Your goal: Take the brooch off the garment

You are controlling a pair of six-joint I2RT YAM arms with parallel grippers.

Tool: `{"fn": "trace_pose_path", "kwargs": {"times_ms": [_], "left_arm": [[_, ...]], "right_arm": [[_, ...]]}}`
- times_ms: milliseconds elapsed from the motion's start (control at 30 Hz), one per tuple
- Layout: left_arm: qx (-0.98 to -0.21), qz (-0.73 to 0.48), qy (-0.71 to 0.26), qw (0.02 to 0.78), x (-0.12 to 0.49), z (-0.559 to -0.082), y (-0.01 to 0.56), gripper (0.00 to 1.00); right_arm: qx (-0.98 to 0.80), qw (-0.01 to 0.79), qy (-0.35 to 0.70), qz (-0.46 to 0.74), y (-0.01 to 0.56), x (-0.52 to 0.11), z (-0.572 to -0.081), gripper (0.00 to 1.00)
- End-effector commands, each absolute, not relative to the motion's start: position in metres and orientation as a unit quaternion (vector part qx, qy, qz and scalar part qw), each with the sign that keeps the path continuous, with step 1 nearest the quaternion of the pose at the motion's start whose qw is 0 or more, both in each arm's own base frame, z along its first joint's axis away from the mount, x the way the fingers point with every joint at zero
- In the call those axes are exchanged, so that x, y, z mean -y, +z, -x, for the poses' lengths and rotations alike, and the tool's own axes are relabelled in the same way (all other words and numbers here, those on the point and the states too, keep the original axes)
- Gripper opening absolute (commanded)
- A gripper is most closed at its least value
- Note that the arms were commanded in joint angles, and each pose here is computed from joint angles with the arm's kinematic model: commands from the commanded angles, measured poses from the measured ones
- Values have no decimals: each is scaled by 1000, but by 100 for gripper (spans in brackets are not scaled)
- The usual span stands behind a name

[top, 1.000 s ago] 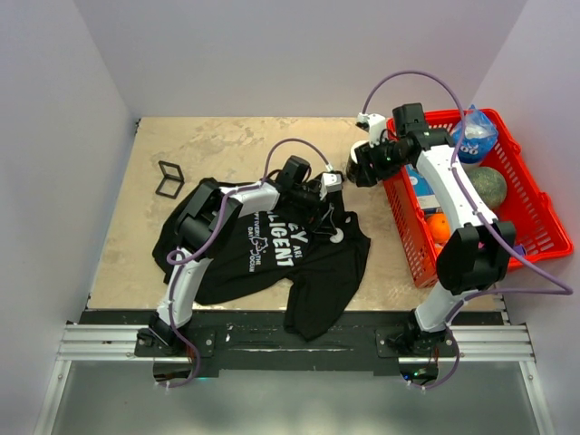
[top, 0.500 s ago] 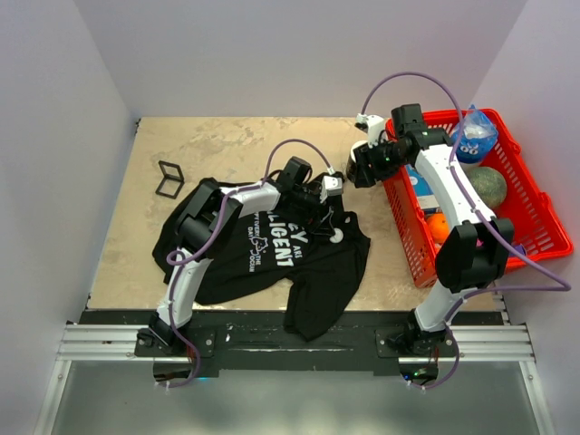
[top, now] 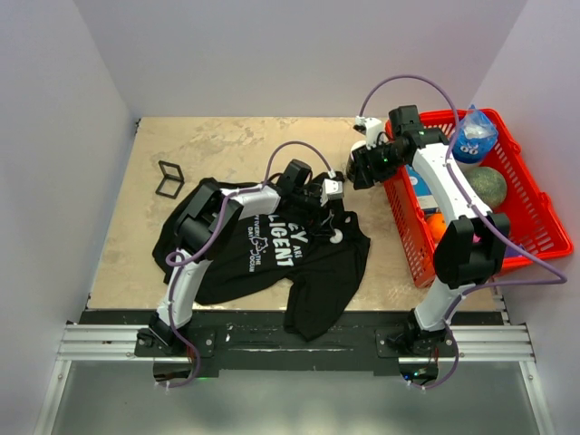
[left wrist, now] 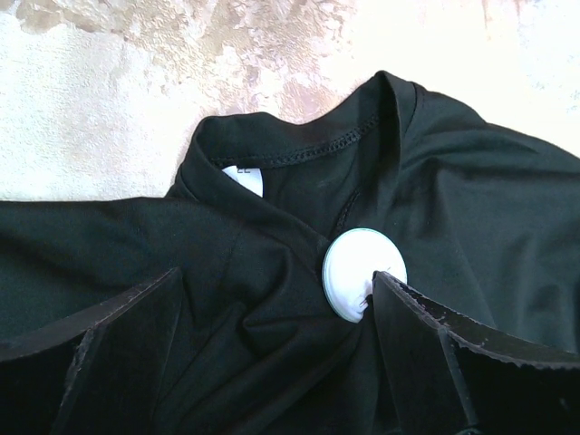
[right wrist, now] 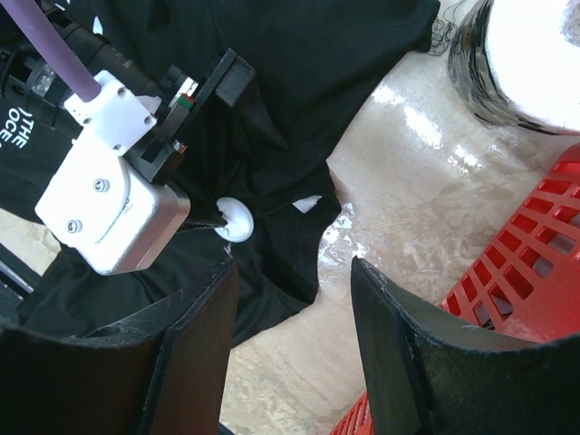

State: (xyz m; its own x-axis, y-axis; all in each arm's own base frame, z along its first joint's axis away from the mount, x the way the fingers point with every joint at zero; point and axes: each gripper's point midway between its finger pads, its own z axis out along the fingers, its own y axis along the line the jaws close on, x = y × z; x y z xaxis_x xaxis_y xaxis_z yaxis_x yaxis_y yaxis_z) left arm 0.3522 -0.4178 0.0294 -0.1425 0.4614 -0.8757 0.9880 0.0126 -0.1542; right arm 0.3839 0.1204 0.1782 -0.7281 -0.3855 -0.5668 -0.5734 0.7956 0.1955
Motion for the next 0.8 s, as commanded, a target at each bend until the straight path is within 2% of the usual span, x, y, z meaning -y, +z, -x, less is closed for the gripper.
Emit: {"fn": "trace_pose_path", "kwargs": {"times_ms": [0, 400, 767], "left_arm": [[-651, -573, -390, 309, 409, -345, 20, 89], [-645, -552, -443, 289, 418, -333, 32, 92], [-660, -570, -375, 315, 408, -348, 14, 91]], "right_arm": [[-906, 272, 198, 259, 187, -125, -389, 56], [-907, 265, 204, 256, 182, -125, -392, 56], [-908, 264, 204, 252, 182, -124, -392, 56]]}}
